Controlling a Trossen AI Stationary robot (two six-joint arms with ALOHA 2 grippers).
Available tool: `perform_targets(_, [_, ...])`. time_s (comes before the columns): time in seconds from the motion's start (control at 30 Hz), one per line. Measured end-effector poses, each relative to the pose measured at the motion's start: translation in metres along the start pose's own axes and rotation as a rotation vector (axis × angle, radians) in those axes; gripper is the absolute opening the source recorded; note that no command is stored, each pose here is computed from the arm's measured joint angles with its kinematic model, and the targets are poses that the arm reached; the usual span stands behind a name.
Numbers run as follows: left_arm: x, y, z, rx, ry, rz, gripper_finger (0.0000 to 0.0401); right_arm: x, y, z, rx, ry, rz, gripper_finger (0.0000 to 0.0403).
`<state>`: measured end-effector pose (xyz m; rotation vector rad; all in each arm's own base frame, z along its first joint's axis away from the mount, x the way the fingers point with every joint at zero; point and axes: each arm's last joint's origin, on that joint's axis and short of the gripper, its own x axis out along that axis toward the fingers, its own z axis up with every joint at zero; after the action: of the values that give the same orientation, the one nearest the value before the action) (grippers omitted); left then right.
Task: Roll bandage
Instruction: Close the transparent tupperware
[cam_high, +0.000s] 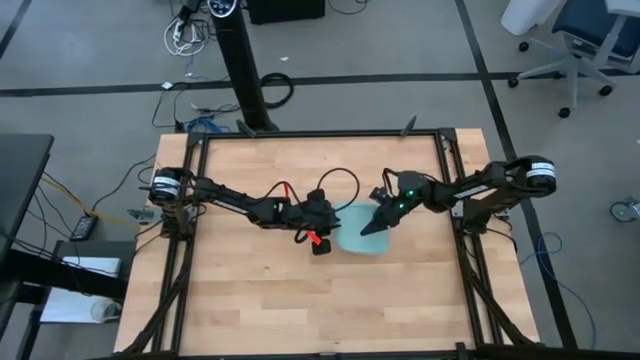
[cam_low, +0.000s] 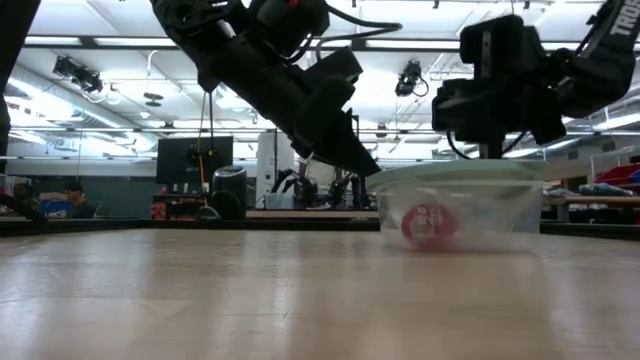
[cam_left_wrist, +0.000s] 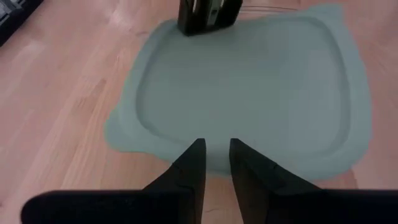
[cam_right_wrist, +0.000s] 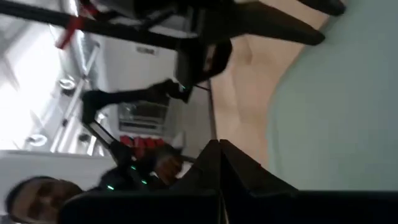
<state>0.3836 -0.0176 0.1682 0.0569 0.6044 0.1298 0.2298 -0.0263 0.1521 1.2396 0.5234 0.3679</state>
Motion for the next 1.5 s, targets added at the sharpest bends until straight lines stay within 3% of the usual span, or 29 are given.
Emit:
perform_targets(0.4, [0.000, 0.000, -0.001, -0.003, 0.012, -0.003, 0.0076, -0.002, 0.049, 0.011, -0.074, -0.025, 0.173, 0.0000])
perform_targets(0.7, [0.000, 0.000, -0.001, -0.008, 0.006, -0.004, 0.0076, -0.010, 0.055, 0.002, -0.042, 0.015, 0.111, 0.0000])
perform_targets(0.97, [0.000, 0.000, -0.001, -0.010, 0.004, -0.005, 0.0076, -0.035, 0.049, -0.021, -0.109, -0.006, -0.186, 0.0000])
perform_targets(1.1, [0.000, 0.000, -0.001, -0.010, 0.005, -0.007, 0.0076, -0.049, 0.051, -0.034, -0.214, -0.053, -0.332, 0.0000])
perform_targets(1.33, [0.000, 0.000, -0.001, -0.010, 0.007, -0.007, 0.0076, -0.062, 0.046, -0.058, -0.455, -0.103, -0.687, 0.0000])
perform_targets(1.5, [0.000, 0.000, -0.001, -0.011, 0.004, -0.007, 0.0076, -0.063, 0.042, -0.066, -0.489, -0.118, -0.835, 0.0000])
